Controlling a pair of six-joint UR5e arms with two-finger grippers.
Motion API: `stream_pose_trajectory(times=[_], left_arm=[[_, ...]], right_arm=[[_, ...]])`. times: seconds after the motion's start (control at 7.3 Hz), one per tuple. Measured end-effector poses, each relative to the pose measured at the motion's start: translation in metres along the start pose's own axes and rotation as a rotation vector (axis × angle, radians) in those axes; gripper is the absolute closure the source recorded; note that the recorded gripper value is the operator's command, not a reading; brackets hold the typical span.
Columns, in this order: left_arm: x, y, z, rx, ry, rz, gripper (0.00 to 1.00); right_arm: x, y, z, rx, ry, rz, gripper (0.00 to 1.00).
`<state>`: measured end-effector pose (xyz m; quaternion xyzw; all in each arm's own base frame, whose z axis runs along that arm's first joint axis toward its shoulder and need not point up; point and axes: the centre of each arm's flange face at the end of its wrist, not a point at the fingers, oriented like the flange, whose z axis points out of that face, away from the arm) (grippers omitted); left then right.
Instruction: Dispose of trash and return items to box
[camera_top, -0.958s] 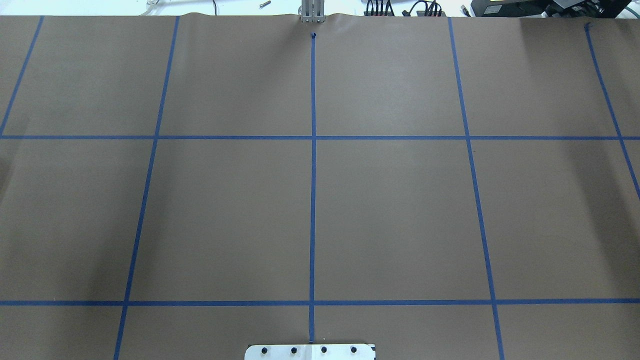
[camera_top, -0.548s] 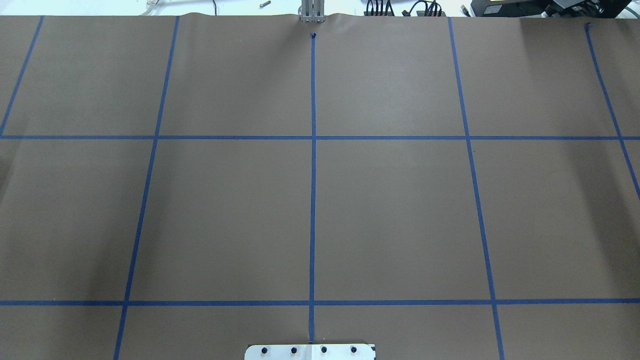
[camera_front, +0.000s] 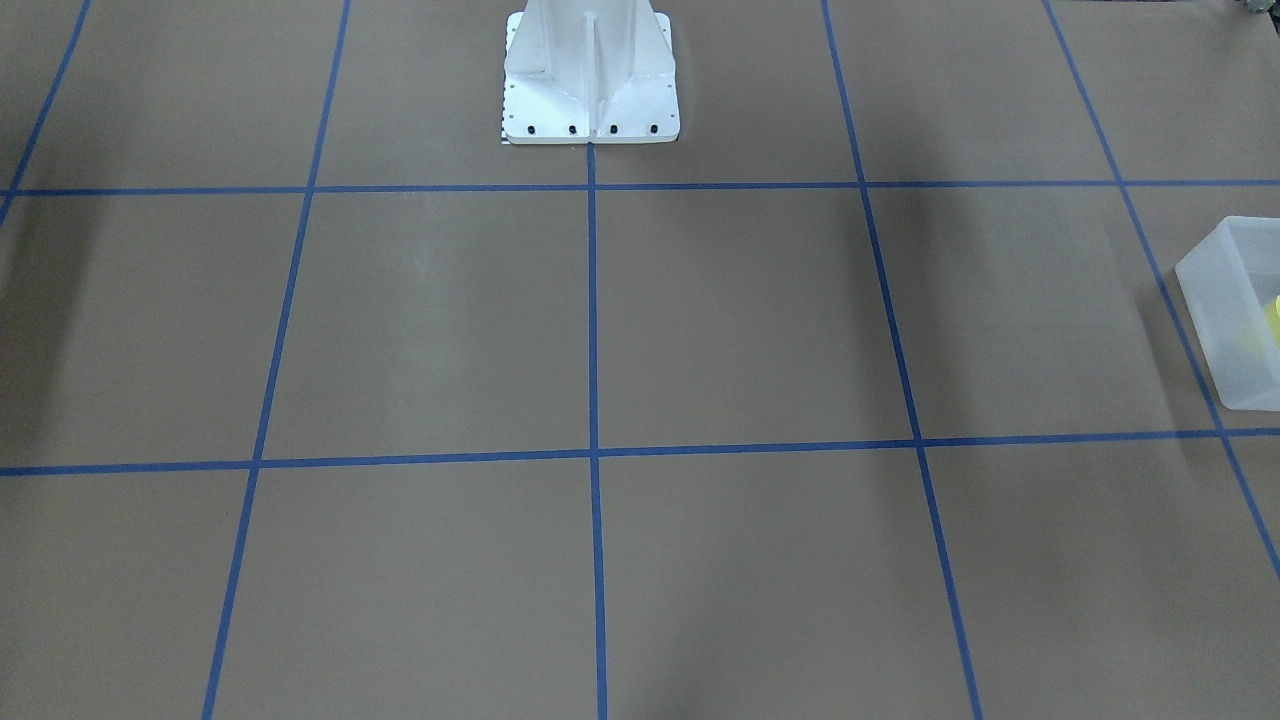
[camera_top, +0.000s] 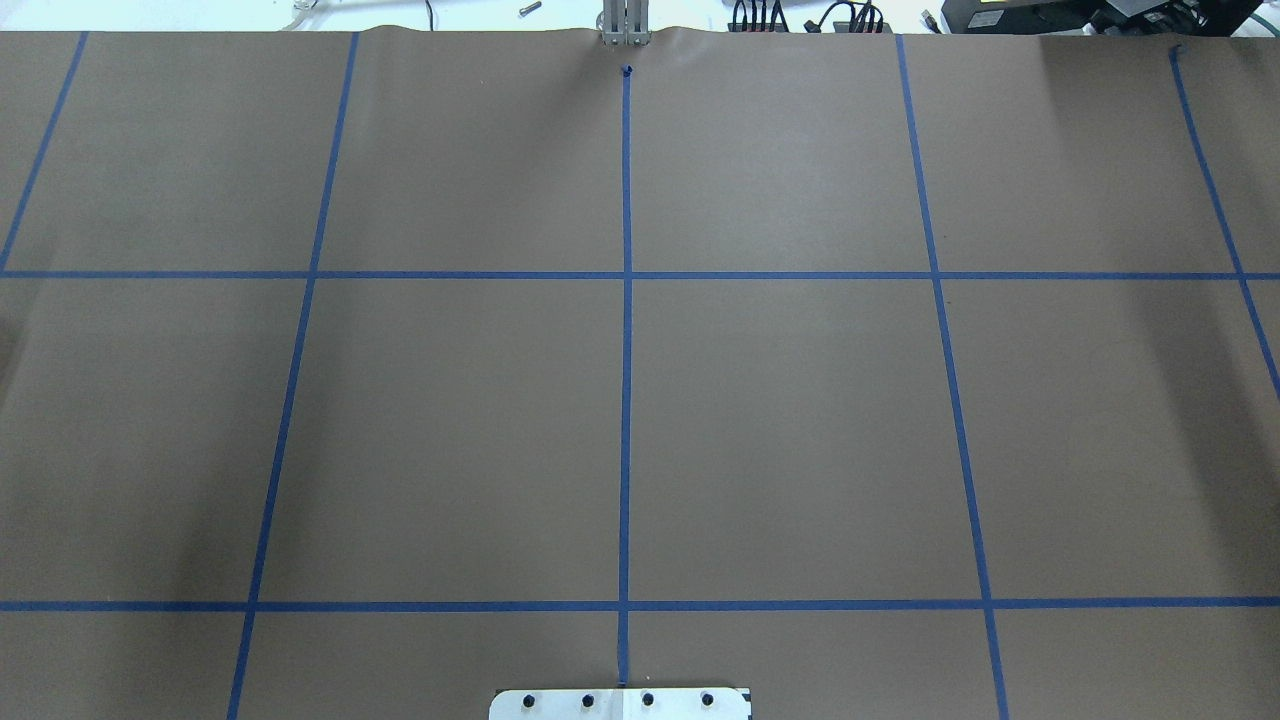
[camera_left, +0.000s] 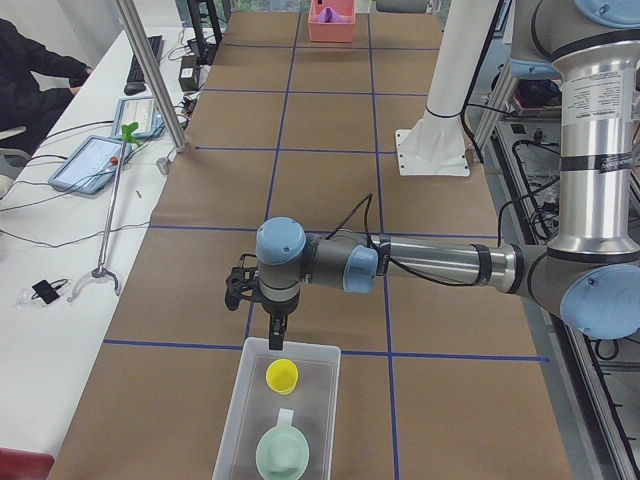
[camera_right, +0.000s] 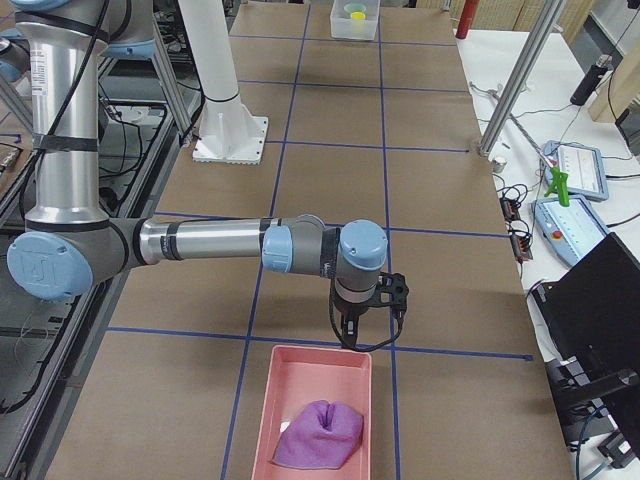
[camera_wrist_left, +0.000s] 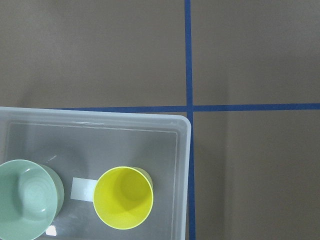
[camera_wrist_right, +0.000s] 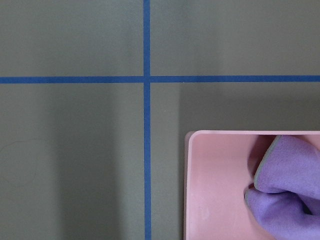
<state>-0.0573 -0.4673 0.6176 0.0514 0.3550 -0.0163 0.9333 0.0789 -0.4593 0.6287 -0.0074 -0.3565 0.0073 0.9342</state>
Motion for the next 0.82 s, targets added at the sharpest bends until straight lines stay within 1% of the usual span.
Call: stream_pose_trajectory(times=[0.82], left_arm=[[-0.0038, -0.0009, 0.0053, -0.01, -0.002, -0.006, 0.01]], right_arm=[[-0.0004, 0.0, -0.0004, 0.001, 0.0, -0.001, 0.0]])
